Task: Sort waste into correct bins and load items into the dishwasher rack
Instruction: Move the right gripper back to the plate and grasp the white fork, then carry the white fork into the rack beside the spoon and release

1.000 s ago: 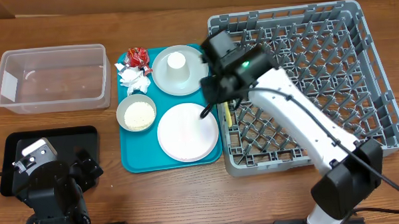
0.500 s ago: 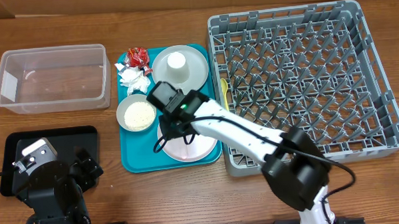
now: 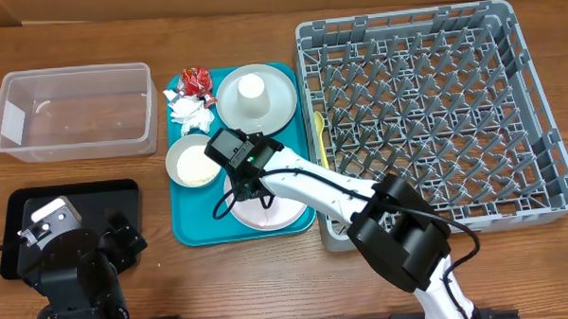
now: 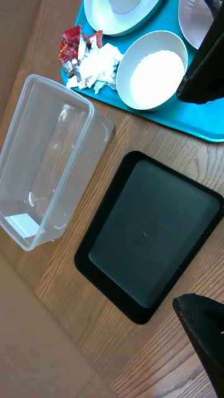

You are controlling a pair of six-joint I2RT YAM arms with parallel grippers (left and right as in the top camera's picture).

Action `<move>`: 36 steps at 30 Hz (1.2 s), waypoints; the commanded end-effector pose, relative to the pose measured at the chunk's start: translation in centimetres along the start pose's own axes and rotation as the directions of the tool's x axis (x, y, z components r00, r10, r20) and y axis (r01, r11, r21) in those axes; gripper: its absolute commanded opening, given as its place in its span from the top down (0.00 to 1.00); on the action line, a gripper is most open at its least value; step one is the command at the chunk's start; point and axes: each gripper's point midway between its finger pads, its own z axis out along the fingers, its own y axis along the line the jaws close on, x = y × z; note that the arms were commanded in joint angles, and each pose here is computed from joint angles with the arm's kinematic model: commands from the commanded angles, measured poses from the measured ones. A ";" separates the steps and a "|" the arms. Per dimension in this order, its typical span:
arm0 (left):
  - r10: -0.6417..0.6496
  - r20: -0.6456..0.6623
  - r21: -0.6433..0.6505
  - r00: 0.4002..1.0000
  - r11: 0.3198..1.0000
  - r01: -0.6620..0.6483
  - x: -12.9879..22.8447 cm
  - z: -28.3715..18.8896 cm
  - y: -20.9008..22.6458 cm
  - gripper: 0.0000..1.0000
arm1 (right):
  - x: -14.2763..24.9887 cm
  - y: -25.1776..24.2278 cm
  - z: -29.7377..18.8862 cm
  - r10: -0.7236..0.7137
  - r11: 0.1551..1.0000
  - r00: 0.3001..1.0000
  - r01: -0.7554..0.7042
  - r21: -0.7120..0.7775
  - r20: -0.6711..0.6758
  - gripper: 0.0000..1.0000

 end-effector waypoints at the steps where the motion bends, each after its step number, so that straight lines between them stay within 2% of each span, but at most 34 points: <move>1: -0.027 0.014 -0.003 1.000 1.000 0.027 -0.6 -0.3 0.2 0.00 | 0.4 -0.5 1.3 0.013 0.999 1.000 -0.012 0.030 -0.010 0.52; 4: -0.027 0.014 -0.003 1.000 1.000 0.027 -0.6 -0.3 0.2 0.00 | 0.5 -0.7 1.8 0.017 0.999 1.000 -0.016 0.038 -0.018 0.61; 7: -0.027 0.014 -0.003 1.000 1.000 0.027 -0.6 -0.3 0.2 0.00 | 0.7 -0.8 1.8 0.016 0.999 1.000 -0.015 0.044 -0.023 0.76; 11: -0.027 0.015 -0.003 1.000 1.000 0.027 -0.6 -0.3 0.1 0.00 | 0.3 -1.0 0.7 -0.011 0.998 1.000 0.012 0.061 -0.022 0.85; 15: -0.027 0.014 -0.003 1.000 1.000 0.027 -0.6 -0.3 0.2 0.00 | -1.8 -1.7 -3.2 -0.046 0.992 0.998 0.041 0.119 0.041 0.85; 21: -0.027 0.014 -0.003 1.000 1.000 0.027 -0.6 -0.3 0.2 0.00 | -5.0 -1.2 -11.5 -0.104 0.993 0.983 0.095 0.068 0.151 0.85; 23: -0.027 0.014 -0.003 1.000 1.000 0.027 -0.6 -0.3 0.2 0.00 | -6.7 -2.0 -15.3 -0.117 0.993 0.966 0.106 0.061 0.229 0.85; 27: -0.027 0.015 -0.003 1.000 1.000 0.027 -0.6 -0.3 0.1 0.00 | -8.9 -5.6 -19.3 -0.138 0.988 0.938 0.108 0.110 0.318 0.85; 32: -0.027 0.014 -0.003 1.000 1.000 0.027 -0.6 -0.3 0.2 0.00 | -10.6 -11.0 -18.7 -0.091 0.988 0.955 0.052 0.144 0.281 0.85; 34: -0.027 0.014 -0.003 1.000 1.000 0.027 -0.6 -0.3 0.2 0.00 | -10.9 -12.2 -16.6 -0.082 0.995 0.971 0.067 0.077 0.222 0.85; 36: -0.027 0.015 -0.003 1.000 1.000 0.027 -0.6 -0.3 0.1 0.00 | -11.0 -13.6 -14.8 -0.067 0.995 0.979 0.053 0.080 0.192 0.85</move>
